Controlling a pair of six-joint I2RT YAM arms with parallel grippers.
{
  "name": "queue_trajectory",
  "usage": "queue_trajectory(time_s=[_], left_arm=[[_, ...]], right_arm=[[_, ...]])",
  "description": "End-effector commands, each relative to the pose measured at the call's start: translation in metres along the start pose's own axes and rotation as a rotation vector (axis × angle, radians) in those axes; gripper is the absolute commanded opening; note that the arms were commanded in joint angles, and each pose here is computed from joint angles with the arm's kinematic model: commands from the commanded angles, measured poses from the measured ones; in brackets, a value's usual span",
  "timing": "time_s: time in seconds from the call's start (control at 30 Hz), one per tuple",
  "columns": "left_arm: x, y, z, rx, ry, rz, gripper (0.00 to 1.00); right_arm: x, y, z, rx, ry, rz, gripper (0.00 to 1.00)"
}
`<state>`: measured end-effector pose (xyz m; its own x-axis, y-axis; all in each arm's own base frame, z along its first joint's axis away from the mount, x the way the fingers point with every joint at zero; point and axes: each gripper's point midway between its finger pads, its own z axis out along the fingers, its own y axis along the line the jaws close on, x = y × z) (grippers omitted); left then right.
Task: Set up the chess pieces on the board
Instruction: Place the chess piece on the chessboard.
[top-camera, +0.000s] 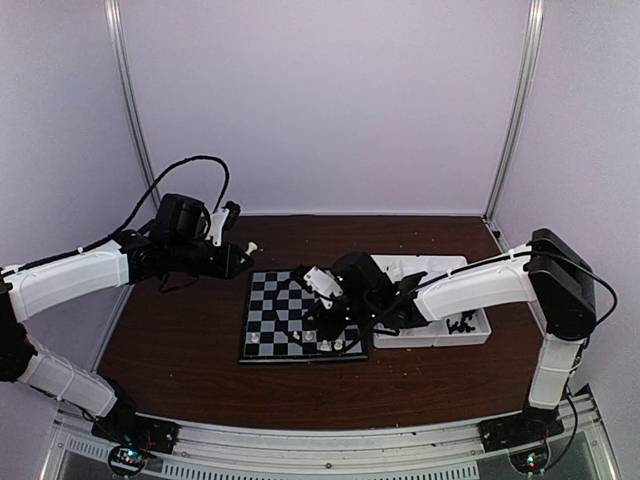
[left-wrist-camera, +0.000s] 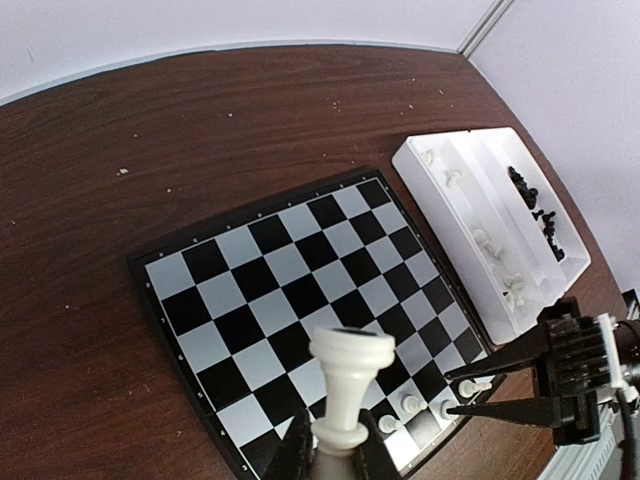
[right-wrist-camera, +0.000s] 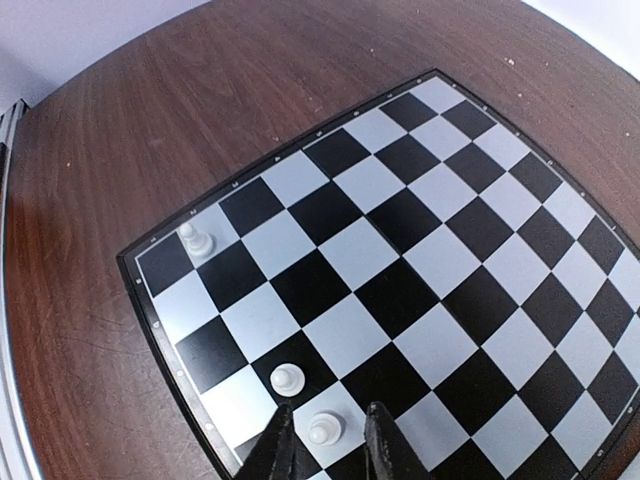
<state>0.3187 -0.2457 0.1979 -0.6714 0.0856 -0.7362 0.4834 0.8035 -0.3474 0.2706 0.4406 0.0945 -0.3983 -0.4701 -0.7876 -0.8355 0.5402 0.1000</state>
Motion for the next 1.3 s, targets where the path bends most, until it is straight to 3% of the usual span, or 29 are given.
queue_trajectory(time_s=[0.0,0.23,0.37,0.5,0.77,1.0,1.27], left_arm=[[-0.008,-0.005,0.002,0.038,-0.031,0.009,0.0],[-0.009,-0.038,0.007,0.234,-0.004,0.03,0.0],[0.0,-0.044,0.021,0.269,0.123,-0.001,0.0],[0.013,-0.04,0.027,0.229,0.295,-0.008,0.0],[0.029,-0.034,0.011,0.119,0.511,0.034,0.0],[0.061,-0.016,0.003,-0.103,0.856,0.177,0.0],[0.07,-0.024,0.022,-0.089,0.916,0.187,0.0]], right_arm=[[-0.03,-0.007,-0.023,0.038,-0.062,-0.002,0.26],[-0.057,-0.022,-0.059,0.011,-0.143,0.136,0.26],[-0.064,-0.045,-0.082,0.016,-0.178,0.203,0.26],[-0.06,-0.058,-0.092,0.022,-0.16,0.245,0.26],[-0.063,-0.051,-0.095,-0.028,-0.13,0.263,0.27],[-0.062,-0.049,-0.095,-0.049,-0.151,0.274,0.27],[-0.052,-0.046,-0.092,-0.069,-0.156,0.288,0.27]])
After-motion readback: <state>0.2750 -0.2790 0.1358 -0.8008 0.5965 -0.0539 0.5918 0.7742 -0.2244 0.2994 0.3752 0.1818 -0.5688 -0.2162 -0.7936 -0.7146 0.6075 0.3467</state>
